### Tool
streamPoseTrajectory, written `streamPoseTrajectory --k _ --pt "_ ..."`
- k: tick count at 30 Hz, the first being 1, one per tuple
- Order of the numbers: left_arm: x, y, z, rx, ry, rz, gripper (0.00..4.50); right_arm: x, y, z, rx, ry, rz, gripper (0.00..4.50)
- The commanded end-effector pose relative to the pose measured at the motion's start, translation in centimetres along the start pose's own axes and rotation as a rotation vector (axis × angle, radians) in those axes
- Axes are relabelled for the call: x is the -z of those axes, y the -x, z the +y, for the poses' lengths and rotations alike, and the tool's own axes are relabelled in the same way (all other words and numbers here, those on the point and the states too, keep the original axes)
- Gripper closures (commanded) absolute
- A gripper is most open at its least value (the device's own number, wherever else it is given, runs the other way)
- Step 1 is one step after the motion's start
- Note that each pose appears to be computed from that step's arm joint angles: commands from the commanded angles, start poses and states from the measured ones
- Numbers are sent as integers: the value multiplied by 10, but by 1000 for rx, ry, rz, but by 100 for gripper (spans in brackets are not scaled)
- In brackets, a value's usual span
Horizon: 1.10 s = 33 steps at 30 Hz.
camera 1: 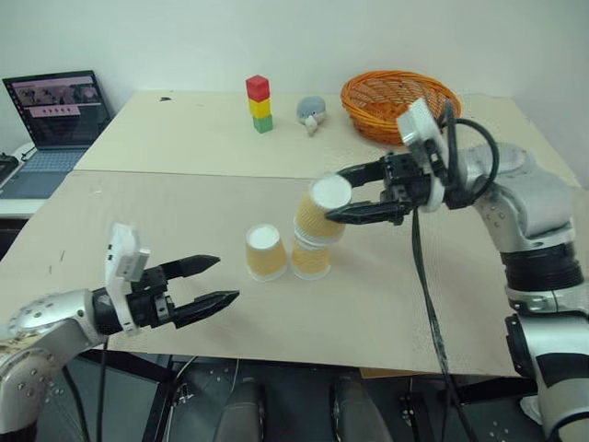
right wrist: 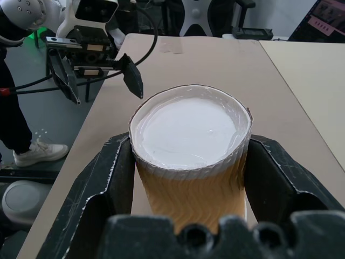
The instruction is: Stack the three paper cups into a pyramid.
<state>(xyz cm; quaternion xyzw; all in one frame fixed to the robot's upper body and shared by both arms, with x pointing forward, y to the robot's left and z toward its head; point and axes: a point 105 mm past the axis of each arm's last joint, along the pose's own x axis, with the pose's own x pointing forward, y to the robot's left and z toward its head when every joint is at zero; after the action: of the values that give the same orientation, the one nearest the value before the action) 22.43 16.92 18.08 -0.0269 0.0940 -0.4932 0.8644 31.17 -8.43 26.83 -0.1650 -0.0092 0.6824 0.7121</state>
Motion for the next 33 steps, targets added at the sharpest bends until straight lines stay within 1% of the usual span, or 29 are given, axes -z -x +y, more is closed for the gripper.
streamPoseTrajectory --k 1,3,5,14,22,33 --pt "-8 -6 -6 34 -35 -37 0 -33 0 -3 -10 68 -52 161" --pt "-8 -8 -5 40 -34 -40 0 -42 -2 -4 -20 72 -71 161" --pt "-9 -11 -4 47 -31 -45 0 -45 -5 -3 -36 76 -75 161" --pt "-7 -21 -2 74 -24 -56 0 -41 -27 4 -126 52 -45 161" --pt "-7 -24 -1 72 -22 -77 0 -39 -45 -7 -145 44 -36 161" --pt "-7 -22 0 52 -20 -90 0 -32 -47 -10 -160 38 -17 161"
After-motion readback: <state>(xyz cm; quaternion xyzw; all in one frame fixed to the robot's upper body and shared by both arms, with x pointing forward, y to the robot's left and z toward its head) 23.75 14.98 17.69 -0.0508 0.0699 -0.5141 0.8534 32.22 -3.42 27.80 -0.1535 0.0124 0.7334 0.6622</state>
